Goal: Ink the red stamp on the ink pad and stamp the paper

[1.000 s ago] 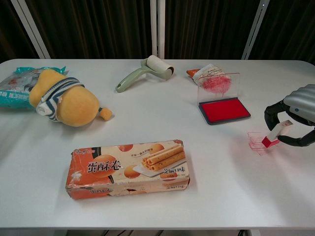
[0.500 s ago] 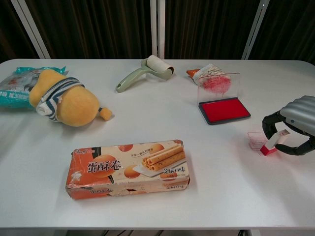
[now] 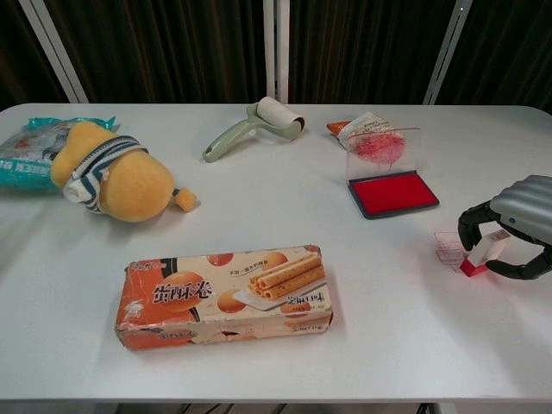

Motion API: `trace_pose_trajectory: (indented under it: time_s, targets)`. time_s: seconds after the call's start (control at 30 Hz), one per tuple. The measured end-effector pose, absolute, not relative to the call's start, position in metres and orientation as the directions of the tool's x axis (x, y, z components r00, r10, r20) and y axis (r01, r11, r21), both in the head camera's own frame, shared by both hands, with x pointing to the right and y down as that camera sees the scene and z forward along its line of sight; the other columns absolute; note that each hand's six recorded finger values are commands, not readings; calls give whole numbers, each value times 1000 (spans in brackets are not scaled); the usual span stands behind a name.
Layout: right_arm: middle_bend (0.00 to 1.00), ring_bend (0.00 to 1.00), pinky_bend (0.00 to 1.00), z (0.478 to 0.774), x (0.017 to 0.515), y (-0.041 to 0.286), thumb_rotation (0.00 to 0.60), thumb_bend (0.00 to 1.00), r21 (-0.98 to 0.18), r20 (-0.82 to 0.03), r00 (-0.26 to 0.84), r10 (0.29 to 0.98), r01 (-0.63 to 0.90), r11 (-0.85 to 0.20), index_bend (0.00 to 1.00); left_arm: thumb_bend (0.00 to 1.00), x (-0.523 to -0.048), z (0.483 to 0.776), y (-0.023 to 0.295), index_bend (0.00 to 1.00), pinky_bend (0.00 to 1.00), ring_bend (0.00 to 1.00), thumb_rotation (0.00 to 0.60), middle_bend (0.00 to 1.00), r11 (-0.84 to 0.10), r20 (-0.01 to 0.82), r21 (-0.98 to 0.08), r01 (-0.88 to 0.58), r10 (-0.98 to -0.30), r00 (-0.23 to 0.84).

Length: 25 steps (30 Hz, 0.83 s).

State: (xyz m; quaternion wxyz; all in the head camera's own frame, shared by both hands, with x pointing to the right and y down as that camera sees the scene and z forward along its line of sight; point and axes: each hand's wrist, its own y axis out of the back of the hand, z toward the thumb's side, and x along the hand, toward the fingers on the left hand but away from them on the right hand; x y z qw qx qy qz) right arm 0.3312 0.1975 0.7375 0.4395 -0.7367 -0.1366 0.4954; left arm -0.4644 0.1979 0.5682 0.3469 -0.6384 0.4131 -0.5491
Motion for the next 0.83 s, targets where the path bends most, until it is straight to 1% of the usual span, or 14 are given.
trace_pose_trajectory:
  time_s: [0.07,0.33,0.43,0.47,0.5,0.53,0.57,0.6,0.63,0.67,0.7,0.73,0.77,0.83]
  targets:
    - [382,796,1000,737,331,198,600,300,-782,-610,475,634,-237,-576,410,121,-465,568,198,162,210,118,600,186,-418,414,-897,-147,-908,56]
    - [276,796,1000,723,330,196,600,274,-798,-590,493,639,-236,-555,242,122,-465,565,198,163,210,118,600,186,-412,409,-899,-147,-911,56]
    - [242,794,1000,709,333,192,600,252,-818,-564,502,655,-231,-527,140,121,-464,565,198,165,210,118,600,186,-411,407,-900,-147,-911,59]
    - [224,779,1000,703,334,191,600,239,-826,-552,505,664,-227,-515,101,121,-463,564,198,170,210,118,600,186,-411,407,-899,-147,-911,60]
    - [203,737,994,695,337,189,600,223,-839,-534,506,677,-218,-499,65,121,-463,564,198,175,210,118,600,186,-412,407,-899,-148,-911,60]
    - [177,653,975,688,339,188,600,207,-849,-518,506,689,-208,-485,34,121,-462,564,198,180,210,118,600,186,-412,407,-899,-149,-911,62]
    - [149,542,927,681,341,187,600,189,-860,-500,505,703,-197,-471,16,121,-461,563,197,184,210,118,600,186,-412,407,-899,-149,-911,63]
    - [105,372,801,670,345,185,600,162,-875,-474,501,724,-178,-450,4,121,-461,563,197,184,210,118,600,186,-412,407,-899,-149,-911,64]
    - [72,248,672,662,349,184,600,143,-886,-453,496,740,-163,-434,0,121,-460,561,197,185,210,118,600,186,-411,405,-900,-148,-912,65]
    - [31,104,438,654,353,183,600,114,-897,-432,488,758,-145,-417,0,122,-459,561,197,185,210,118,600,186,-410,405,-900,-147,-912,65]
    - [7,22,219,643,360,182,600,92,-911,-403,473,783,-122,-395,0,122,-459,560,197,185,210,118,600,186,-409,404,-901,-145,-912,64]
    - [0,0,94,635,365,182,600,81,-920,-381,458,803,-104,-377,0,122,-459,559,197,184,210,118,600,186,-409,404,-902,-141,-913,62]
    - [0,0,20,628,371,181,600,77,-929,-360,437,824,-87,-360,0,122,-459,558,197,182,210,118,600,186,-408,404,-902,-138,-913,60]
    - [0,0,0,616,387,181,600,96,-942,-329,377,866,-61,-331,0,122,-459,557,197,176,210,118,600,186,-404,400,-905,-134,-915,56]
